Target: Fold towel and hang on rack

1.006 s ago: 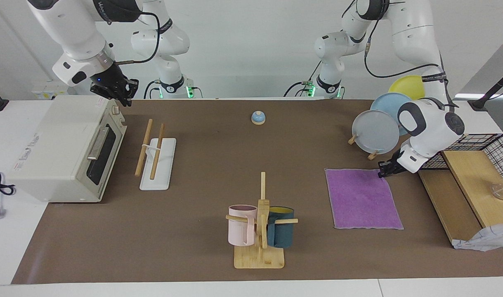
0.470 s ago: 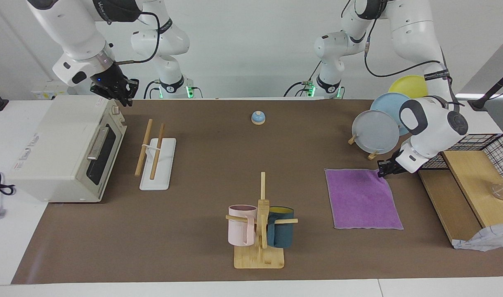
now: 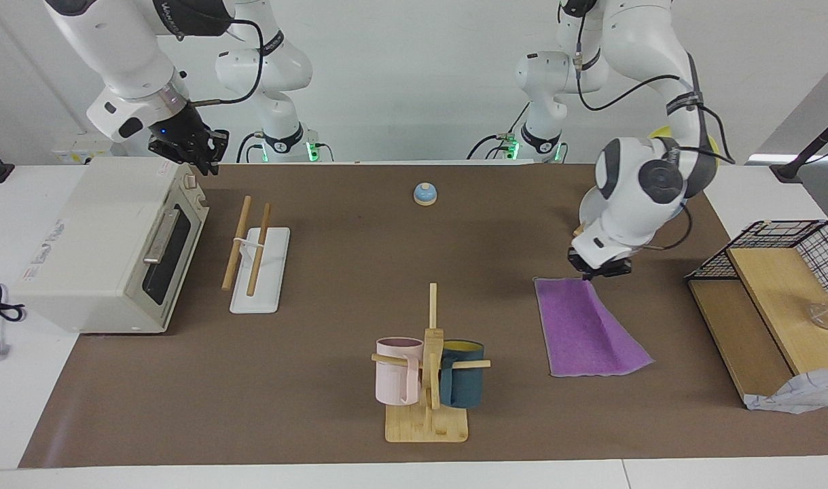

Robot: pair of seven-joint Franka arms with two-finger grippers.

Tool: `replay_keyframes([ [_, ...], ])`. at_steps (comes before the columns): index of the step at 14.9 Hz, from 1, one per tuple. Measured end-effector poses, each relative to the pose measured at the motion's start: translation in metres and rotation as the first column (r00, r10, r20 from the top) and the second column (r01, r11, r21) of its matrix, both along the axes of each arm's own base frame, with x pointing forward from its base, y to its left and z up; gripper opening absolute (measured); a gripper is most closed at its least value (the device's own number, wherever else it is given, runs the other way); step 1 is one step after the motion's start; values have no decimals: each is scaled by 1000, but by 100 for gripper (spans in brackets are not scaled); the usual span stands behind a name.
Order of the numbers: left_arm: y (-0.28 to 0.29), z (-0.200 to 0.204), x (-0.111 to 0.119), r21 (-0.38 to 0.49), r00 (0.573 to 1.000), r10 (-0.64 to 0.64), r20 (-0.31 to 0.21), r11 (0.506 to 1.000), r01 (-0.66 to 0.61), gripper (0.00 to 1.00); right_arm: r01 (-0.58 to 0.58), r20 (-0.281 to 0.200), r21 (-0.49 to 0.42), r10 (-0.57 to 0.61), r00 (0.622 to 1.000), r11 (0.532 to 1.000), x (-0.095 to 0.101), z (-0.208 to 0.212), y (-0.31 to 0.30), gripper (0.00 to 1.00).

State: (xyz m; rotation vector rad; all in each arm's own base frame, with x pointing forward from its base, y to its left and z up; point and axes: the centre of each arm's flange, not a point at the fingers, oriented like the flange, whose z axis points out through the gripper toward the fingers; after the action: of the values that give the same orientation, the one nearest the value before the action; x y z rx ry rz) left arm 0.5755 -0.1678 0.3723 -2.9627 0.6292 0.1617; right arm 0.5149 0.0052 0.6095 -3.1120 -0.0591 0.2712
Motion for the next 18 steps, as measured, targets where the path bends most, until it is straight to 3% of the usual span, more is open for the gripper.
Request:
replay_keyframes([
  [2, -53, -35, -34, 56, 1000, -11, 19, 998, 10, 2, -1, 0, 0, 1, 1000, 1000, 0, 0, 0, 17],
  [4, -65, -68, -55, 71, 1000, -6, 30, 997, 4, 2, -1, 0, 0, 1, 1000, 1000, 0, 0, 1, 17],
  [8, -47, -75, -51, 70, 999, 26, 36, 997, -29, 2, -1, 0, 1, 1, 1000, 1000, 0, 0, 1, 17],
  [10, -46, -73, -50, 67, 999, 29, 42, 997, -31, 17, -1, 0, 1, 1, 1000, 1000, 0, 0, 1, 19],
  [15, -43, -64, -43, 56, 997, 51, 56, 997, -54, 72, -2, 0, 2, 2, 1000, 1000, 0, 0, 1, 20],
  [18, -21, -31, -17, -40, 994, 106, 35, 994, -105, 100, -2, 0, 2, 2, 1000, 1000, 0, 0, 1, 21],
])
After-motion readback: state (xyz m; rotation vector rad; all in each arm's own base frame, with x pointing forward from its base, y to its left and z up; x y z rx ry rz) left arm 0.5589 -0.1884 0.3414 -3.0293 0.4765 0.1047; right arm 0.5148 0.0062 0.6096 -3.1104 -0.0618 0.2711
